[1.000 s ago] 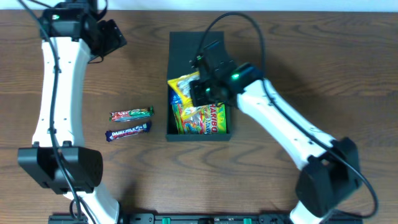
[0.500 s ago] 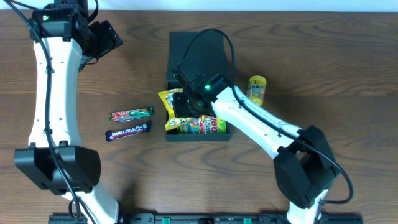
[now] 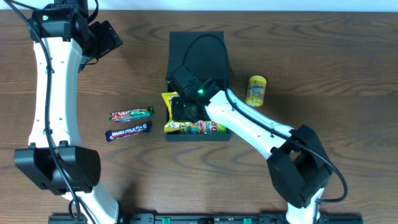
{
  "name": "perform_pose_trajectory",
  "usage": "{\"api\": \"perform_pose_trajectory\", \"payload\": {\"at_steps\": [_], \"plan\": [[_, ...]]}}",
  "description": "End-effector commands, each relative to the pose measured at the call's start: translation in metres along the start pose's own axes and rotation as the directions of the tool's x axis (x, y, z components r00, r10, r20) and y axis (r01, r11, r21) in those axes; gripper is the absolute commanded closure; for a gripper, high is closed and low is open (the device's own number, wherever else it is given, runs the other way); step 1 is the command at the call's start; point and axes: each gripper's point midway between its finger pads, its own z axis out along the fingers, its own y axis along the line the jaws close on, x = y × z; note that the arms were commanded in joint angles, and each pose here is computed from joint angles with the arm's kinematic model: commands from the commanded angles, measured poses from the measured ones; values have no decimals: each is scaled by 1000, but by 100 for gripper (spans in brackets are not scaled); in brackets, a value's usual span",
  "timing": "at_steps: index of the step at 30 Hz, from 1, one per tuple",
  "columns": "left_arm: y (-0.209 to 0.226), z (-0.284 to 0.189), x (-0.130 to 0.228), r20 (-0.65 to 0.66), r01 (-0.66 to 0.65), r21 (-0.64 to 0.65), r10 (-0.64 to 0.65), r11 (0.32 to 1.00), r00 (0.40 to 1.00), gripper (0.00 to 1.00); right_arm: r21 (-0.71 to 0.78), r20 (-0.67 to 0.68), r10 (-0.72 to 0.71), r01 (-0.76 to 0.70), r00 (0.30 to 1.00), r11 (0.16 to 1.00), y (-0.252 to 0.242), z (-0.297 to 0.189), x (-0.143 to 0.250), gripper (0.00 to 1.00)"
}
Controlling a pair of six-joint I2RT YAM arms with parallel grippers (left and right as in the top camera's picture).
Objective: Pack container
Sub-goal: 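Carry the yellow candy bag into the box and release it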
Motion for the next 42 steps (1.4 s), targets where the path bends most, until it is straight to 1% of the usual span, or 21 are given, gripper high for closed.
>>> {"api": "perform_pose_trajectory", "payload": {"at_steps": [1,3,4,7,10,12,13,14,15,16,17,18,23,28,32,37,42], "plan": [[0,-15,-2,27,0,19,-1,1000,1000,5,20,-39,-55,56,998,998,1,14,14,30],[0,-15,-2,27,0,19,-1,1000,1000,5,21,-36,-55,56,998,998,-2,8,11,13],[0,-15,-2,27,0,18,0,1000,1000,5,19,-30,-55,56,998,998,-3,4,9,9],[0,-15,-2,26,0,18,0,1000,1000,5,1,8,-41,41,999,999,-5,-20,-5,8],[0,-15,-2,26,0,18,0,1000,1000,5,-38,75,-64,67,995,997,-2,-50,-20,8],[0,-15,-2,24,0,17,-1,1000,1000,5,-61,125,-85,93,989,994,0,-71,-27,11],[0,-15,-2,24,0,17,-1,1000,1000,5,-69,153,-99,111,983,991,1,-82,-30,17],[0,-15,-1,23,0,16,-1,1000,1000,5,-67,180,-111,125,977,990,0,-91,-33,31],[0,-15,-1,23,0,16,-1,1000,1000,5,-60,202,-128,143,971,988,0,-98,-35,62],[0,-15,-1,23,0,16,-1,1000,1000,5,-58,207,-146,161,967,985,1,-99,-36,81],[0,-15,-1,23,1,16,-1,1000,1000,5,-55,206,-162,176,965,983,1,-99,-35,94],[0,-15,-1,23,1,16,-1,1000,1000,5,-48,197,-175,188,965,981,0,-94,-34,98],[0,-15,-1,21,0,16,-1,1000,1000,5,3,100,-231,232,968,973,-9,-48,-21,98],[1,-15,-1,20,0,15,-1,1000,1000,5,46,-3,-239,238,971,970,-21,2,-10,98],[2,-15,2,10,0,9,0,1000,1000,5,41,-89,-269,274,959,961,-27,39,3,99],[3,-15,4,2,0,4,0,1000,1000,5,31,-77,-312,315,947,948,-25,43,0,99],[3,-15,4,2,0,4,0,1000,1000,5,-13,-13,-373,373,928,928,-7,19,-13,98]]}}
